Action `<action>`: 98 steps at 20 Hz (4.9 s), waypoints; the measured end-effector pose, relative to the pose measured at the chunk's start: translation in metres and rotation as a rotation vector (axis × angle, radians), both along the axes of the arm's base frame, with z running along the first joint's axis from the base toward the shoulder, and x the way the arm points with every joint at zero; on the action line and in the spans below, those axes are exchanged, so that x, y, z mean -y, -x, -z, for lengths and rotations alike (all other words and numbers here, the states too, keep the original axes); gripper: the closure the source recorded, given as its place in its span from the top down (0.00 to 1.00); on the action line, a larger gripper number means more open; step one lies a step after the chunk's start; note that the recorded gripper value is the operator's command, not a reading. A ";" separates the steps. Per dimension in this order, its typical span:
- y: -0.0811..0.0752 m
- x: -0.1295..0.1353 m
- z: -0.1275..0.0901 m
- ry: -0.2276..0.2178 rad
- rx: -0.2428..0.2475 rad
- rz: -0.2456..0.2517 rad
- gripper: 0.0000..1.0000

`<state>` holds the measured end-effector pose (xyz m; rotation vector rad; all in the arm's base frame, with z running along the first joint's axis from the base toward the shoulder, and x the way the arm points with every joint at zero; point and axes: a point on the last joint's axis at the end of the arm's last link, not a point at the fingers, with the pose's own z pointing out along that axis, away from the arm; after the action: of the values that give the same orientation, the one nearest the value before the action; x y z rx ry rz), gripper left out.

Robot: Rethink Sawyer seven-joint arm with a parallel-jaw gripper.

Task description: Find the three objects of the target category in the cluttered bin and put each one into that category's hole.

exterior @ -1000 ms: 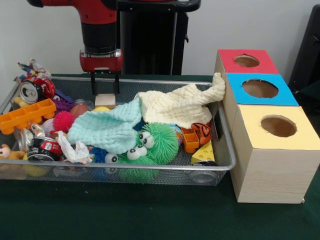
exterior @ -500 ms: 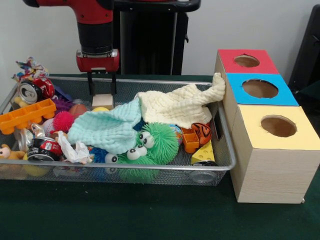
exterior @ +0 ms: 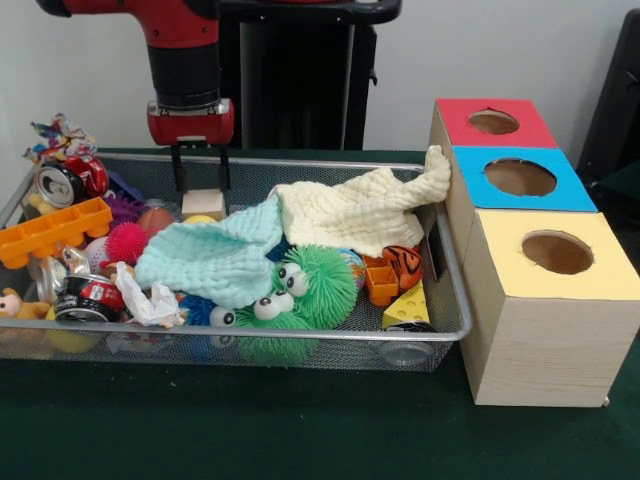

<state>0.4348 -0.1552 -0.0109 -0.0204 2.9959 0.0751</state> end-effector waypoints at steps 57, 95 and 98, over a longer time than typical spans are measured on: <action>-0.022 -0.012 0.001 -0.186 0.038 0.123 1.00; -0.036 -0.044 -0.004 -0.185 0.004 0.100 1.00; -0.036 -0.043 -0.012 -0.183 -0.013 0.117 1.00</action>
<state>0.4706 -0.1126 0.0012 0.1752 2.9823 0.3370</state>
